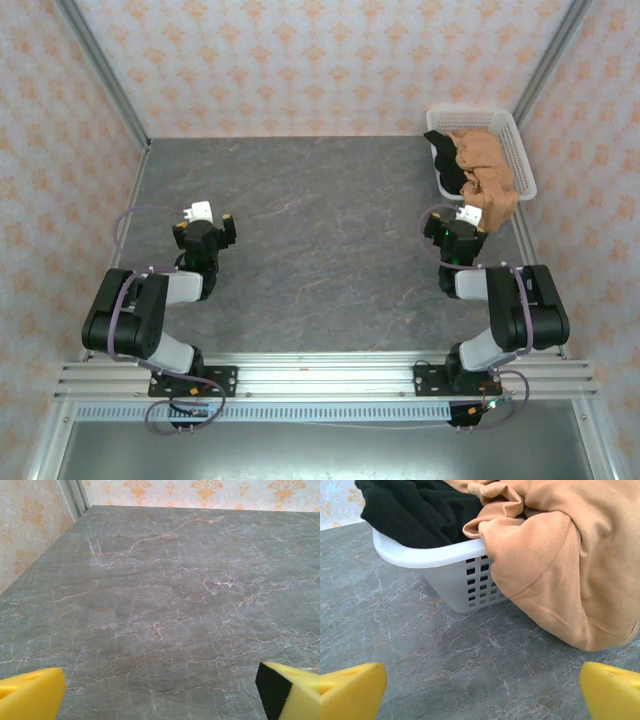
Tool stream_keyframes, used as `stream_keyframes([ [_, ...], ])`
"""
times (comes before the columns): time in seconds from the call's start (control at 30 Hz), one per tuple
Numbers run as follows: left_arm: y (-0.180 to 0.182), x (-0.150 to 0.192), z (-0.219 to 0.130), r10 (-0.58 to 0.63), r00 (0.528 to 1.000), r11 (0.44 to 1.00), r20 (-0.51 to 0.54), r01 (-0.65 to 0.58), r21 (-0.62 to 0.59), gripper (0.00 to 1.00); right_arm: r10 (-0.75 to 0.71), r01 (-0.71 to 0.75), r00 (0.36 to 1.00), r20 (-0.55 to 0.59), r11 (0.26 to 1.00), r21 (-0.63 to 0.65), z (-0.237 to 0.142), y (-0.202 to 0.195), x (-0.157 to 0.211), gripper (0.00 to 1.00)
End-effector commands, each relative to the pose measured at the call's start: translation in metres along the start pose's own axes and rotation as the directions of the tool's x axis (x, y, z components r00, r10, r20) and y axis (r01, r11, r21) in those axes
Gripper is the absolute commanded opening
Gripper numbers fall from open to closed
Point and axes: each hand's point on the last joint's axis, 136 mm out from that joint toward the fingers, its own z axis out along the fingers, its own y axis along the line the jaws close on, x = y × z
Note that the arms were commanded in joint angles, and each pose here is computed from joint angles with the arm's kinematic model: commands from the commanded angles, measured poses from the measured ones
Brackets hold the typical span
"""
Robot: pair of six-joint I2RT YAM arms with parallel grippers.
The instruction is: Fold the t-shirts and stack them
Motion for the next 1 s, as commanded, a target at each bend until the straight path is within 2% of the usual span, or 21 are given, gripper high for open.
stream_keyframes([
  [0.0,-0.001,-0.001,0.001,0.015,1.000,1.000,-0.002,-0.015,-0.003,1.00,0.006,-0.006,1.000,0.010,1.000,0.018,0.001,-0.002,-0.003,0.99],
  [0.67,-0.002,-0.004,0.001,0.015,1.000,1.000,0.003,-0.015,0.001,1.00,0.015,-0.015,0.999,0.032,1.000,0.015,-0.003,-0.002,-0.010,0.99],
  [0.73,-0.008,-0.020,-0.004,0.037,0.999,0.999,-0.011,-0.037,0.026,1.00,-0.005,0.004,1.000,0.028,0.999,0.049,-0.013,-0.004,-0.026,0.99],
  [0.8,-0.007,-0.037,-0.020,0.077,0.997,0.997,0.006,-0.077,-0.021,1.00,0.002,-0.010,0.996,0.086,0.995,0.095,-0.033,-0.004,-0.065,0.99],
  [0.87,-0.015,-0.070,-0.044,0.095,0.988,0.995,0.122,-0.093,-0.024,1.00,0.106,-0.124,0.977,0.184,0.988,0.088,-0.052,-0.003,-0.112,0.99],
  [0.9,-0.020,-0.093,-0.054,0.094,0.979,0.996,0.183,-0.092,-0.018,1.00,0.218,-0.246,0.955,0.201,0.961,0.125,-0.060,-0.012,-0.136,0.99],
  [0.93,-0.022,-0.113,-0.062,0.076,0.971,0.997,0.225,-0.076,-0.009,1.00,0.284,-0.303,0.948,0.142,0.942,0.146,-0.062,-0.016,-0.143,0.99],
  [0.97,-0.020,-0.140,-0.070,-0.002,0.966,1.000,0.259,0.004,-0.008,1.00,0.309,-0.310,0.951,0.025,0.941,0.139,-0.067,-0.010,-0.155,0.99],
])
